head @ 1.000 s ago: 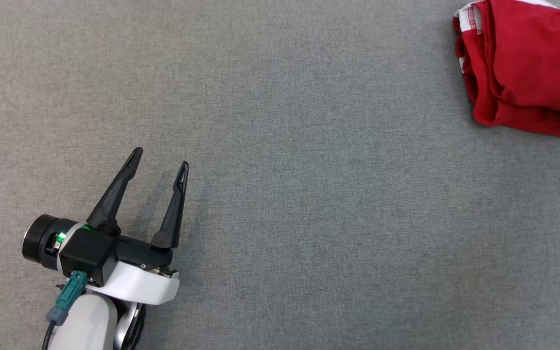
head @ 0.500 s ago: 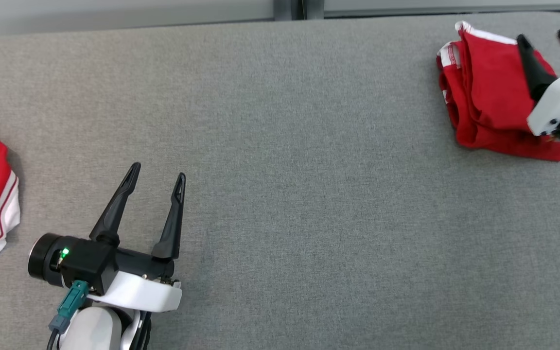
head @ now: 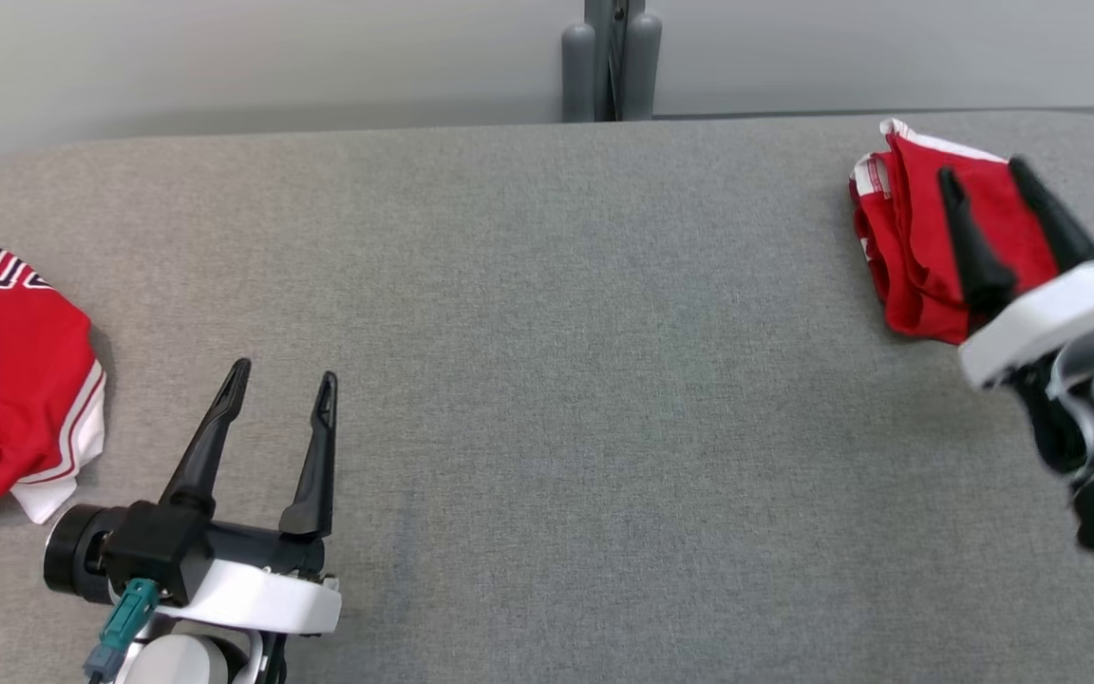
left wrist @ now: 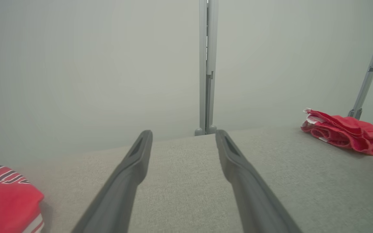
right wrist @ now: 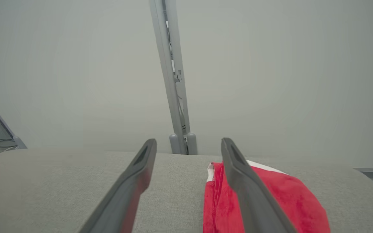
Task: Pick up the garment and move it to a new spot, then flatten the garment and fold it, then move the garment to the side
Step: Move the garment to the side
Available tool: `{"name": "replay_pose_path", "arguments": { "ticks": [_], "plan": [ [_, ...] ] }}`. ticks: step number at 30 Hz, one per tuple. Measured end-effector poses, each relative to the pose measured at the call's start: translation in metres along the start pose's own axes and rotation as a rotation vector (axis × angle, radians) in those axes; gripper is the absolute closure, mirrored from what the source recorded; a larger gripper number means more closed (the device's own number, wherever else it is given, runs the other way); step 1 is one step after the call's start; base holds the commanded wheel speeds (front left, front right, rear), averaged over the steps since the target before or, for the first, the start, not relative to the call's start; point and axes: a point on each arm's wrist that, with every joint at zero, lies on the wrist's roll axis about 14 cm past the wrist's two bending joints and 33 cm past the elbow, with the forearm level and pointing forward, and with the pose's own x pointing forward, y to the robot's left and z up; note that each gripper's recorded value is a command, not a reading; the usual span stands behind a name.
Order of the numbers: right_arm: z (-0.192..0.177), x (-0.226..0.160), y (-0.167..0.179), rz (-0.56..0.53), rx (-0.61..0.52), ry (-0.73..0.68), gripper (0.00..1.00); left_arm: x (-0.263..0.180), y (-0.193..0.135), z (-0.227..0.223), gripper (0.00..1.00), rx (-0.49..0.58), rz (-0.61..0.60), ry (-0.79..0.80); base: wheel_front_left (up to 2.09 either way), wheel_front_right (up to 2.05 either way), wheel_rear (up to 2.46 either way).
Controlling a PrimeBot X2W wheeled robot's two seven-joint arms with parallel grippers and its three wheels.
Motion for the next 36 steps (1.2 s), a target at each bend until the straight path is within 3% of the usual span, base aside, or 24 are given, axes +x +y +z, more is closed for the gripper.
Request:
{"name": "replay_pose_path", "arguments": {
  "ticks": [11,27,36],
  "plan": [
    [-0.018,-0.045,0.045,0.014,0.073,-0.068,0.0,-0.026,0.02,0.013,0.0,0.007,0.088,-0.02,0.0,0.0,0.0],
    [-0.036,-0.106,0.051,-0.082,0.067,-0.084,0.0,-0.064,0.036,0.012,0.0,0.002,0.178,-0.003,0.0,0.0,0.0],
    [-0.041,-0.124,0.066,-0.071,0.038,-0.085,0.0,-0.077,0.048,0.002,0.0,0.043,0.216,0.04,0.0,0.0,0.0]
  ]
}}
